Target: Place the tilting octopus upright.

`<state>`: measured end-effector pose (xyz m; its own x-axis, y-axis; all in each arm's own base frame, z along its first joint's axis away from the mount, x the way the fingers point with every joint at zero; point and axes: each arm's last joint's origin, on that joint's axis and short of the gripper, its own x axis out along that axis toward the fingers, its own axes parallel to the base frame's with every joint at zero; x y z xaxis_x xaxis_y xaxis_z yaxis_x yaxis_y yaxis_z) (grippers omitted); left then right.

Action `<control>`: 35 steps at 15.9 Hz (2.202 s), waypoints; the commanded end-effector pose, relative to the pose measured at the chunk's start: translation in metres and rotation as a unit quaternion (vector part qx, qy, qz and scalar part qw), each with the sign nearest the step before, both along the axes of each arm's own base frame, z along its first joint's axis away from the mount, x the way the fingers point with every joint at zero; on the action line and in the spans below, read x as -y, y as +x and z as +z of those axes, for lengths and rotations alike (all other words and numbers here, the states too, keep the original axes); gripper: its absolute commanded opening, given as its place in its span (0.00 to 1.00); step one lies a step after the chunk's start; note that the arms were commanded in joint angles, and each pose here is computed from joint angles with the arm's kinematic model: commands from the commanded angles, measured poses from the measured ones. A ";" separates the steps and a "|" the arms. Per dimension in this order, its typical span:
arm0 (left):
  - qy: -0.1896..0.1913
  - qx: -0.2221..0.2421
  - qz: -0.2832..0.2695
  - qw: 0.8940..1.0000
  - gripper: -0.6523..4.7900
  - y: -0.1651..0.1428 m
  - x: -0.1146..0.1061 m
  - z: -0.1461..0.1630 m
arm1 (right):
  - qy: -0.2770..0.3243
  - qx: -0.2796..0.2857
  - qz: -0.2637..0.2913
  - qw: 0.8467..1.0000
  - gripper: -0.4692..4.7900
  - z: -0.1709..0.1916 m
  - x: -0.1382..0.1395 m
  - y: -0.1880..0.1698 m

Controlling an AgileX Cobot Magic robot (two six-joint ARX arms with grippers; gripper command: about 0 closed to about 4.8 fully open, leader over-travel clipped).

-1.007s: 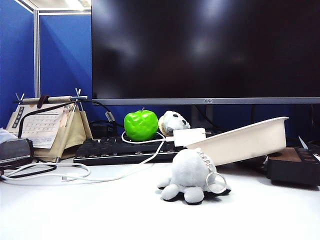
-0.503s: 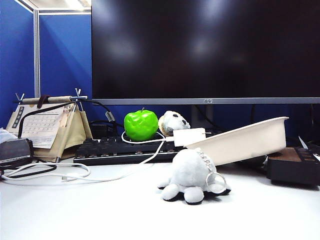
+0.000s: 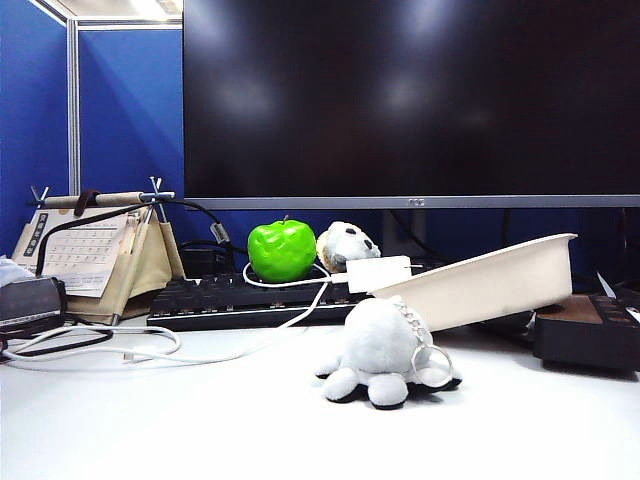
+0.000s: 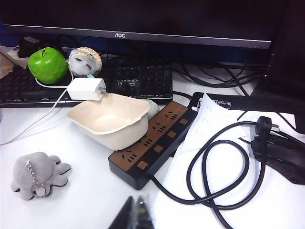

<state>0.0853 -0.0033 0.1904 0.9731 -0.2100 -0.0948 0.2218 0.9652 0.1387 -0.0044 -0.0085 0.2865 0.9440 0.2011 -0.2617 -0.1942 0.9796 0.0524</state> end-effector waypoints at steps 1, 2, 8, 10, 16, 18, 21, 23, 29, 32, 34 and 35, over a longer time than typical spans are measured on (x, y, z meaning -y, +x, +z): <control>0.004 0.012 0.027 1.000 0.30 0.002 -0.002 -0.001 | 0.002 0.008 0.001 1.000 0.09 0.002 0.000 -0.001; 0.004 0.015 0.027 1.000 0.30 0.003 -0.002 -0.004 | 0.002 0.008 0.001 1.000 0.09 0.002 0.000 -0.001; 0.003 0.011 0.028 1.000 0.30 0.007 -0.002 -0.016 | 0.002 0.008 0.001 1.000 0.09 0.002 0.000 -0.001; 0.003 0.013 0.029 0.999 0.30 0.008 -0.002 -0.018 | 0.002 0.008 0.001 1.000 0.09 0.002 0.000 -0.001; 0.002 0.010 0.027 1.000 0.30 0.009 -0.002 -0.022 | 0.002 0.008 0.001 1.000 0.09 0.002 0.000 -0.001; 0.003 0.010 0.027 1.000 0.30 0.009 -0.002 -0.022 | 0.002 0.008 0.001 1.000 0.09 0.002 0.000 -0.001; 0.003 0.010 0.027 1.000 0.30 0.009 -0.002 -0.022 | 0.002 0.008 0.001 1.000 0.09 0.002 0.000 -0.001; 0.003 0.010 0.027 1.000 0.30 0.009 -0.002 -0.022 | 0.002 0.008 0.001 1.000 0.09 0.002 0.000 -0.001; 0.002 0.010 0.027 1.000 0.30 0.009 -0.002 -0.022 | 0.002 0.008 0.001 1.000 0.09 0.002 0.000 -0.001; 0.003 0.010 0.027 1.000 0.30 0.009 -0.002 -0.022 | 0.002 0.008 0.001 1.000 0.09 0.002 0.000 -0.001; 0.003 0.010 0.027 1.000 0.30 0.009 -0.002 -0.022 | 0.002 0.008 0.001 1.000 0.09 0.002 0.000 -0.001; 0.003 0.010 0.027 1.000 0.30 0.009 -0.002 -0.022 | 0.002 0.008 0.001 1.000 0.09 0.002 0.000 -0.001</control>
